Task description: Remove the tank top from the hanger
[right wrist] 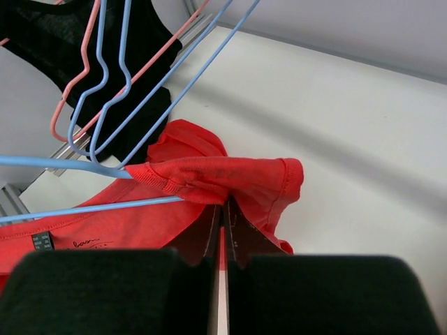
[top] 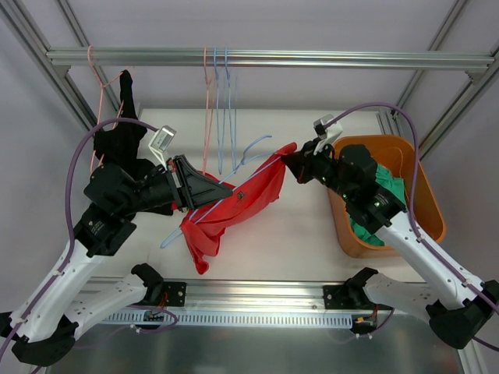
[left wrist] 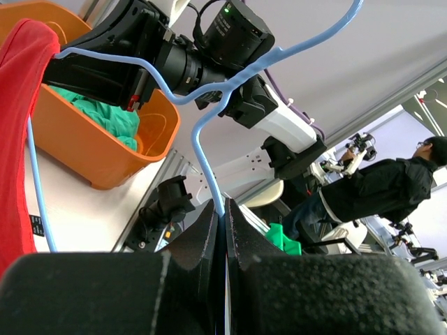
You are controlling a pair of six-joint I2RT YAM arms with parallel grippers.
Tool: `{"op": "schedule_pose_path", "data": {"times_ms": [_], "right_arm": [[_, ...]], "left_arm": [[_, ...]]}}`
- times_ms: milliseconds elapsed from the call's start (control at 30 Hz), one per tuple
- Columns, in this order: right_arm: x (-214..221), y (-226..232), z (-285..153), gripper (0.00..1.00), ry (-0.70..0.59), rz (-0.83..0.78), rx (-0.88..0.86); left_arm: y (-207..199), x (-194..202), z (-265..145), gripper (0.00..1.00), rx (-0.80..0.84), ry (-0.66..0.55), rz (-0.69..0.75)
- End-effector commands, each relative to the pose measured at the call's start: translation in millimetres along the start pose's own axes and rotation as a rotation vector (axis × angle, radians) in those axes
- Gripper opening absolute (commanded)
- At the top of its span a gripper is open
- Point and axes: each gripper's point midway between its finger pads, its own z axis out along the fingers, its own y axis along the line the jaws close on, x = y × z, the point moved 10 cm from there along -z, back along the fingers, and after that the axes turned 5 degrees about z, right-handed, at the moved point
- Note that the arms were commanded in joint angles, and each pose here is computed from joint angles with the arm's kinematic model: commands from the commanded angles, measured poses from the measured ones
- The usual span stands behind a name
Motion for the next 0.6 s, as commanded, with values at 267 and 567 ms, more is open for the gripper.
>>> {"op": "schedule_pose_path", "data": {"times_ms": [267, 567], "right_arm": [[-50, -19, -33, 0.0, -0.221, -0.048, 0.299], [-63, -41, -47, 0.0, -0.152, -0.044, 0.384]], "left_arm": [[-6, 1, 7, 0.0, 0.147, 0.13, 0.048], [-42, -29, 10, 0.0, 0.274, 0.101, 0.229]]}}
